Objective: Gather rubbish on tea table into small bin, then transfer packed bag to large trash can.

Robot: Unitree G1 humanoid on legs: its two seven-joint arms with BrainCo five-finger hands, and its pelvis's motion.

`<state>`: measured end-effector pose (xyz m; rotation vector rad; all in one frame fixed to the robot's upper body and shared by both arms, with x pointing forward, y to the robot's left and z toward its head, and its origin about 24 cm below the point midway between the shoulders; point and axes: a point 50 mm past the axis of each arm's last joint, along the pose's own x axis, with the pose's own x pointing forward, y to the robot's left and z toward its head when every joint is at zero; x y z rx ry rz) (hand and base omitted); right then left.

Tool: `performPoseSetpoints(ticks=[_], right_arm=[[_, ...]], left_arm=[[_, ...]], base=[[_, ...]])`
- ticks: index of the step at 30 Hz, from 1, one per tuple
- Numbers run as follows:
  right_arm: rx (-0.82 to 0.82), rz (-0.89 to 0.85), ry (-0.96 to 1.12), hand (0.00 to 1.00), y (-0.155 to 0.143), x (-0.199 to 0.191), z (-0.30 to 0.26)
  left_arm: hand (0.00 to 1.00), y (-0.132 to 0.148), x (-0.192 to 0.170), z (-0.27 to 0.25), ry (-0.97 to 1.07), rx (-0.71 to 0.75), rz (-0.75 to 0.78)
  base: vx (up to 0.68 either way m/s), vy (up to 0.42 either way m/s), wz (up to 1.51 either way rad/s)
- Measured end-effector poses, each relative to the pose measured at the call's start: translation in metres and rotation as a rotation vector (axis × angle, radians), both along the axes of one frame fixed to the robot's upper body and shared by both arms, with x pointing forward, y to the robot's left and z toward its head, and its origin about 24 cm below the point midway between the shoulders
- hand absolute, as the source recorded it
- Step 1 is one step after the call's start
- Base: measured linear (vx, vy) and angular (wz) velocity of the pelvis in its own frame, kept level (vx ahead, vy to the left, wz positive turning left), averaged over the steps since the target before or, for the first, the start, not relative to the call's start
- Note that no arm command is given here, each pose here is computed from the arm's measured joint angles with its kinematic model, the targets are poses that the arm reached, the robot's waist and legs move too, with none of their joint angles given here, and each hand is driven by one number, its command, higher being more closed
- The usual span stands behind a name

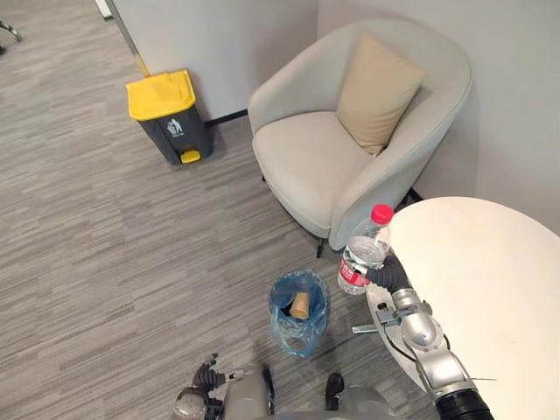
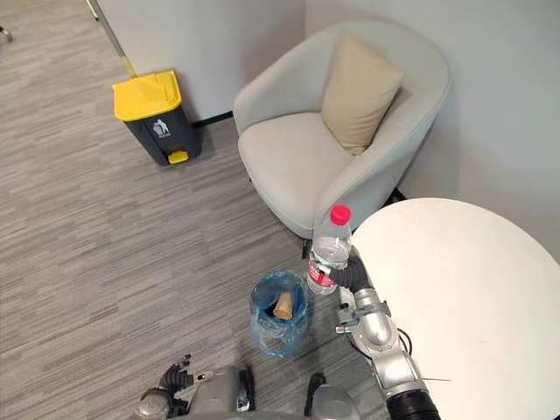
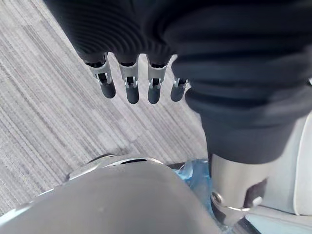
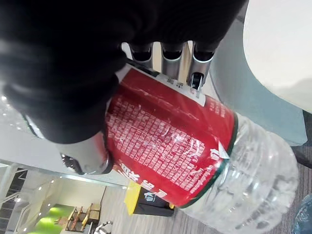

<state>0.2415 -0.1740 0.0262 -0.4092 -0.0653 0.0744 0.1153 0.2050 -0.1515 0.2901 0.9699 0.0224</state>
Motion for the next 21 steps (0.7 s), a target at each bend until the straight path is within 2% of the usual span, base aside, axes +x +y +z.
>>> performPoseSetpoints(ticks=[6, 13, 21], right_arm=[[0.032, 0.020, 0.005, 1.00, 0.014, 0.002, -0.002], [0.007, 0.075, 0.054, 1.00, 0.029, 0.012, -0.013], [-0.145, 0.178, -0.155, 1.00, 0.044, 0.062, 0.044]], left_arm=[[0.00, 0.004, 0.004, 0.003, -0.017, 0.013, -0.008], [0.00, 0.004, 0.003, 0.002, -0.012, 0.017, -0.010], [0.00, 0.007, 0.066, 0.030, -0.223, 0.027, 0.024]], base=[[0.11, 0.134, 0.02], [-0.06, 0.000, -0.10], [-0.14, 0.016, 0.01]])
